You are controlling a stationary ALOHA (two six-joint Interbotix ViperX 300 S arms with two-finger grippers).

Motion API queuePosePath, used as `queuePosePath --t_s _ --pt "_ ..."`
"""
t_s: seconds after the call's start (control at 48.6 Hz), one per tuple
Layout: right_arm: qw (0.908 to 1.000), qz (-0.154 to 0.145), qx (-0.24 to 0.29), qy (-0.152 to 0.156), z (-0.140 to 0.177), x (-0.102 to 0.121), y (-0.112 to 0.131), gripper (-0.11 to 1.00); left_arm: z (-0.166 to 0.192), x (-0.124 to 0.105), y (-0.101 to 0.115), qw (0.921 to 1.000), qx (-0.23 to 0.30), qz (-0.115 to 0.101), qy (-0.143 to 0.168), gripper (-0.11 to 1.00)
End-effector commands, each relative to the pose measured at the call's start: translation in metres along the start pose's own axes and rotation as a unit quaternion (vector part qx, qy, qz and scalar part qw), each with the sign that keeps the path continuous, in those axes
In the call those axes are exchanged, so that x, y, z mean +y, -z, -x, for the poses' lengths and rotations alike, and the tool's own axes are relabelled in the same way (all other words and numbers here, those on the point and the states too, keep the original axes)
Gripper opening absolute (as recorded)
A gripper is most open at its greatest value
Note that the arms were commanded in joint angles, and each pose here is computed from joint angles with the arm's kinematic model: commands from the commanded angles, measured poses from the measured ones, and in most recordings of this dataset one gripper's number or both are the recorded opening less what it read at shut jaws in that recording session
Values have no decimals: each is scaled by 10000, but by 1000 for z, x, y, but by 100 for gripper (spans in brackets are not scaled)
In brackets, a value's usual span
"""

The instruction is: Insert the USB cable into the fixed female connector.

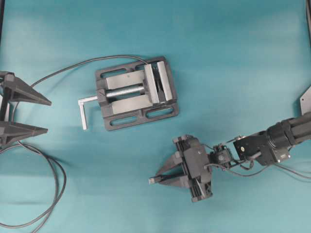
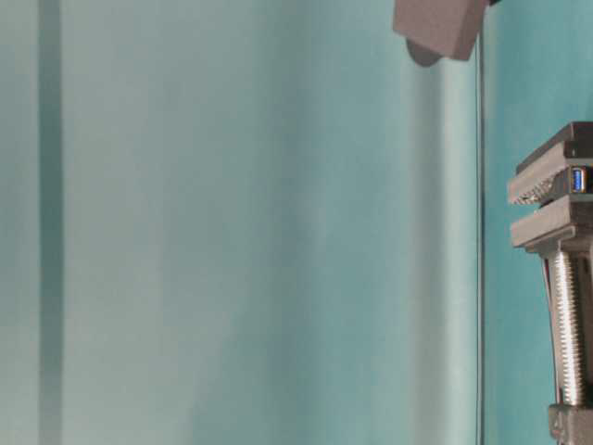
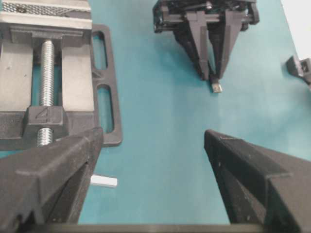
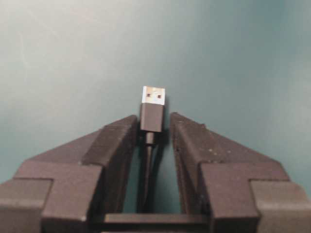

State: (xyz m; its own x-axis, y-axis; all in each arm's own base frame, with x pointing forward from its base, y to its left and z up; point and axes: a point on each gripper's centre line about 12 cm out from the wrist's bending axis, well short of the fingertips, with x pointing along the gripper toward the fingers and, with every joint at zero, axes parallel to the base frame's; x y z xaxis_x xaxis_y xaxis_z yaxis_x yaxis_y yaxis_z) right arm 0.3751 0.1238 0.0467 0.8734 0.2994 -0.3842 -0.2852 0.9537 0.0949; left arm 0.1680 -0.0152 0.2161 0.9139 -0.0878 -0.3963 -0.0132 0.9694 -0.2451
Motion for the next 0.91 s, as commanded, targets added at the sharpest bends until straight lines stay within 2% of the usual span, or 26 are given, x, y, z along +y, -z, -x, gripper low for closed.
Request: queuePosePath --t_s 0.0,0.185,0.412,0.494,0.638,0.885 --pt "9999 59 -54 -152 -2 12 -2 34 -1 -1 -4 10000 -32 -13 1 99" --pt "9997 62 27 -252 -8 21 6 34 -1 -1 -4 10000 -9 -12 -4 99" --pt "9996 65 28 -260 -11 22 7 35 -2 -1 -3 10000 0 -15 0 99" --pt "9996 65 20 -260 -11 22 7 32 -2 -1 -3 10000 -15 -15 2 99" --pt "9996 65 28 -260 -11 22 7 21 -2 -1 -2 10000 -13 -18 9 99" --pt "9999 -72 -26 -106 -11 18 4 21 -2 -1 -1 10000 3 -21 12 99"
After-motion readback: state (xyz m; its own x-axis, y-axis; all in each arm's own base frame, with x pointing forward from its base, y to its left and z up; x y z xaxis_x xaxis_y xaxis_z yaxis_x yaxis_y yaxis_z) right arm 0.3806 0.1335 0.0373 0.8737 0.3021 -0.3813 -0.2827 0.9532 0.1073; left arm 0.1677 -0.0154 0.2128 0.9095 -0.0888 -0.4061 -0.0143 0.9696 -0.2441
